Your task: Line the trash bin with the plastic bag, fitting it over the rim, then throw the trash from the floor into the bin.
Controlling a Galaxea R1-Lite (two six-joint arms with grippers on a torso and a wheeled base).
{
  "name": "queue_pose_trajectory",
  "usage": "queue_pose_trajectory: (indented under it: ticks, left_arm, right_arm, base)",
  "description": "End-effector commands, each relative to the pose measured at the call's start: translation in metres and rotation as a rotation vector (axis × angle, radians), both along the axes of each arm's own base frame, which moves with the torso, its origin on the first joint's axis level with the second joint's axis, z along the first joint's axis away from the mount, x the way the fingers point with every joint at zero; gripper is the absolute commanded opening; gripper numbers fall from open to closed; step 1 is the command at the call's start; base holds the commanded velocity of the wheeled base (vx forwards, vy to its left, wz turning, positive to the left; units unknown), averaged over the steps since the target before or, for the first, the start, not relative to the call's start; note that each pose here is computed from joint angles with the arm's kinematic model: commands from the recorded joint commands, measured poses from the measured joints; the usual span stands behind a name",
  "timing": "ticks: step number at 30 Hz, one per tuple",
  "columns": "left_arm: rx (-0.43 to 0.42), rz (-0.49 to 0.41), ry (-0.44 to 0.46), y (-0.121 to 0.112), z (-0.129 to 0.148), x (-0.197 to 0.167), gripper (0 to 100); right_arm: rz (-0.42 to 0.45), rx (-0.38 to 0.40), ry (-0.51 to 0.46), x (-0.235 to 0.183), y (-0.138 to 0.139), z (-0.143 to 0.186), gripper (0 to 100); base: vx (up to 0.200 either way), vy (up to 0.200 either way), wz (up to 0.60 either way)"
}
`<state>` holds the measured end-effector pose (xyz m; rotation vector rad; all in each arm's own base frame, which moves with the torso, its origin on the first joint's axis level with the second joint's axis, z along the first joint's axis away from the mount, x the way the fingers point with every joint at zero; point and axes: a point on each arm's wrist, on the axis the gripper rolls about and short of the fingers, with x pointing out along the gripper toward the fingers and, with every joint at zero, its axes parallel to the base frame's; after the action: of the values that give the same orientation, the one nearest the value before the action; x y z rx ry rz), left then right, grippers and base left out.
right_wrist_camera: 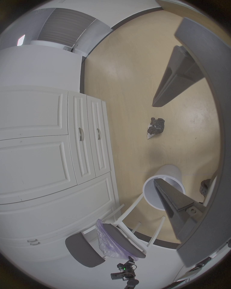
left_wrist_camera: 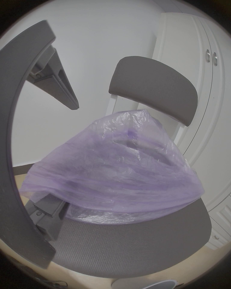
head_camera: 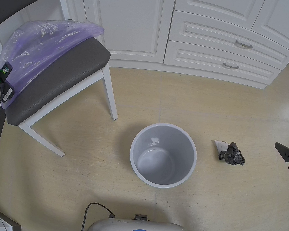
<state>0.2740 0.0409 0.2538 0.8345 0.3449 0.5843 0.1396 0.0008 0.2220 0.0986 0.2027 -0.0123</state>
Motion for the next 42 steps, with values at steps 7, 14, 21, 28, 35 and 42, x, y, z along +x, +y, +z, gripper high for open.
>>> queue_pose_trajectory:
  ticks: [7,14,21,28,35,42]
  left_arm:
    - [-0.001,0.017,0.051,0.007,-0.015,0.018,100]
    - [0.018,0.053,0.009,0.017,0.0,0.004,100]
    - [0.06,0.134,-0.028,0.039,0.018,-0.012,100]
    - [0.066,0.101,-0.058,0.049,0.027,-0.015,100]
    - [0.039,0.046,0.031,0.039,-0.002,-0.002,100]
    - [0.033,0.051,0.053,0.043,-0.009,0.01,100]
  right_arm:
    - [0.005,0.002,0.001,0.0,0.0,0.0,100]
    - [0.005,0.002,0.012,0.003,0.0,-0.002,100]
    - [0.005,0.002,0.015,0.003,0.0,-0.003,100]
    - [0.002,0.003,0.016,0.004,-0.001,-0.002,100]
    - [0.012,0.005,0.023,0.005,-0.001,-0.003,100]
    - [0.014,0.005,0.026,0.005,-0.001,-0.004,100]
  base:
    - [0.0,0.0,0.0]
    - [0.0,0.0,0.0]
    - [0.0,0.0,0.0]
    - [0.0,0.0,0.0]
    - [0.0,0.0,0.0]
    - [0.0,0.0,0.0]
